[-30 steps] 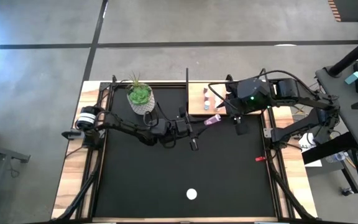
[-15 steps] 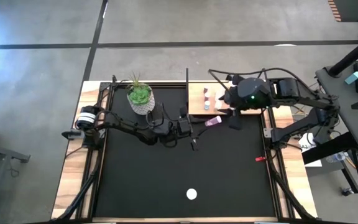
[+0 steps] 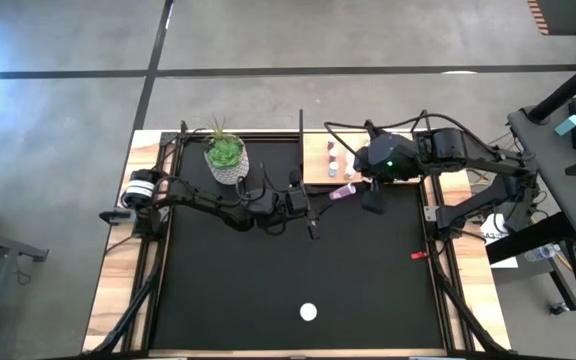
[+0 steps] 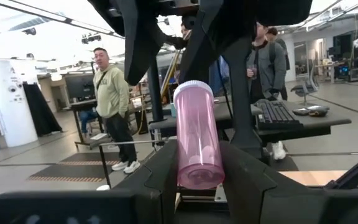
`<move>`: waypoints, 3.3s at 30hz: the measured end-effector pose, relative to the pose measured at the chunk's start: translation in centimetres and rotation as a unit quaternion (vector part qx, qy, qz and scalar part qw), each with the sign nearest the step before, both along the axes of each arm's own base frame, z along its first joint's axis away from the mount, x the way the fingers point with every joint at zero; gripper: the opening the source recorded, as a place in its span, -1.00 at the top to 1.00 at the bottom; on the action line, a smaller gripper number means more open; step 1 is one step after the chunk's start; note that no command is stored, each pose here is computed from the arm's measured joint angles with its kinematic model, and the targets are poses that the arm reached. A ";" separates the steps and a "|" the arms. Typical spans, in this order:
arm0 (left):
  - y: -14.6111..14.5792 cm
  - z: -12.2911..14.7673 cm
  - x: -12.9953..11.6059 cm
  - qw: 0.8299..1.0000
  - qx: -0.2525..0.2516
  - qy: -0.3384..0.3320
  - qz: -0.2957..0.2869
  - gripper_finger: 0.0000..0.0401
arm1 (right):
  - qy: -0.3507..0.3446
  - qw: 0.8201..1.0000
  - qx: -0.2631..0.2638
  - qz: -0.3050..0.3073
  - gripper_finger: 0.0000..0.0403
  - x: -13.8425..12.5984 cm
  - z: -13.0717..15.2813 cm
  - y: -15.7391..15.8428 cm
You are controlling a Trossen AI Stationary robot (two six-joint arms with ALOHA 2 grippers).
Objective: Pick and place medicine bottles onto shelf by color
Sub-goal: Put the pink pill bottle on the shelf aligned with the other pink pill bottles
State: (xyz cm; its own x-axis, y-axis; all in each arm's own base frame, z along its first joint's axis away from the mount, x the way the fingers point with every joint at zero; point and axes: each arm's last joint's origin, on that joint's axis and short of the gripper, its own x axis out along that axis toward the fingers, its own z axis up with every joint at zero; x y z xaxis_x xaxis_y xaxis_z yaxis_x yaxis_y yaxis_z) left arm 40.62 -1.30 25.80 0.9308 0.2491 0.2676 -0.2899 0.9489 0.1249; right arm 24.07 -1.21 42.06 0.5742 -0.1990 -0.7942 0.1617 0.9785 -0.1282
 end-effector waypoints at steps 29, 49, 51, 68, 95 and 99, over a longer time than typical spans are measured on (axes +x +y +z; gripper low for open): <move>0.0 -0.2 0.4 0.999 0.012 0.034 -0.001 0.57 | 0.024 0.997 0.019 0.069 -0.19 0.5 -0.2 0.7; -0.1 0.9 0.3 1.000 0.017 -0.007 -0.001 0.57 | 0.030 0.996 0.022 0.078 -0.11 -0.2 0.0 1.1; -0.1 0.9 0.3 1.000 0.017 -0.007 -0.005 0.57 | 0.028 0.996 0.021 0.079 -0.09 -0.2 0.1 1.1; -0.3 1.2 0.3 0.999 0.024 -0.019 -0.038 0.57 | 0.014 0.996 0.015 0.085 -0.06 0.0 0.2 1.1; -0.2 0.8 0.4 0.999 0.023 0.006 -0.030 0.13 | 0.024 0.997 0.020 0.073 0.46 -0.2 0.1 1.0; 0.1 0.2 0.5 0.999 0.011 0.037 0.028 -0.11 | 0.045 0.998 0.013 0.037 0.46 -0.6 0.0 0.8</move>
